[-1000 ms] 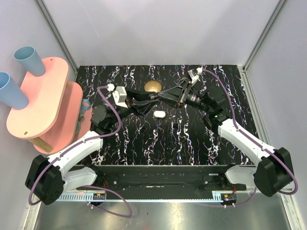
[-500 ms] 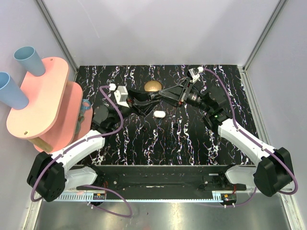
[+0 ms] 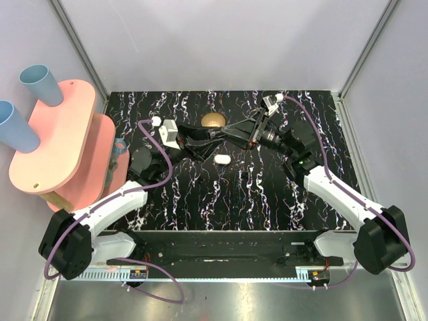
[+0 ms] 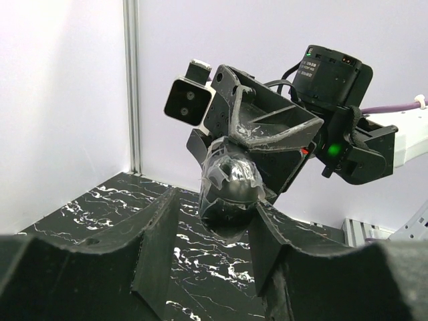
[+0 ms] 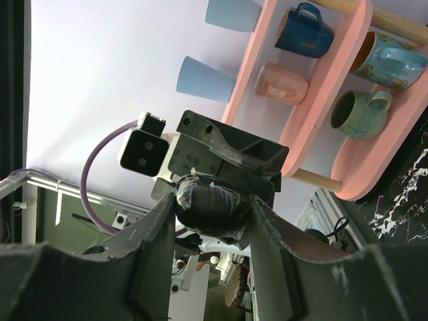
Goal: Insert the wireless bluetooth earbuds into the charging case
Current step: Pass from the right arm to the left
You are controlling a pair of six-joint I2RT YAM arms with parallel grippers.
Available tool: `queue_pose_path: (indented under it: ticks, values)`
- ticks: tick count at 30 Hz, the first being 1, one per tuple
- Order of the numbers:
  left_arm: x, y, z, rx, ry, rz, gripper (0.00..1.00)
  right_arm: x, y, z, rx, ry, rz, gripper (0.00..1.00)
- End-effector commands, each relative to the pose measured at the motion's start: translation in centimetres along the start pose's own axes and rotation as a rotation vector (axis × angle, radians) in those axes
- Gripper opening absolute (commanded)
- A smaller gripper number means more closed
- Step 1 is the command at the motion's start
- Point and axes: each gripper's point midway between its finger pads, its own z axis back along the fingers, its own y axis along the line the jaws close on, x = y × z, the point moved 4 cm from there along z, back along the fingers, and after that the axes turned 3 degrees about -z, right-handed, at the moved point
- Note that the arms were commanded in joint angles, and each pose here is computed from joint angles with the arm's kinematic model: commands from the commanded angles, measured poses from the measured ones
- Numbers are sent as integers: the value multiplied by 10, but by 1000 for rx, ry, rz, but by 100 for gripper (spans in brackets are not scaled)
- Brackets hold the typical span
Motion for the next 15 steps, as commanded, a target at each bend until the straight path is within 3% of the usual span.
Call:
queue_pose_path:
  ticks: [1,15]
  values:
    - [20,-2,-8,-8,-84,-38,47,-1,8,1,46,18,31,15]
    - [19,-2,-12,-11,-80,-34,26,-2,5,0,41,28,25,16]
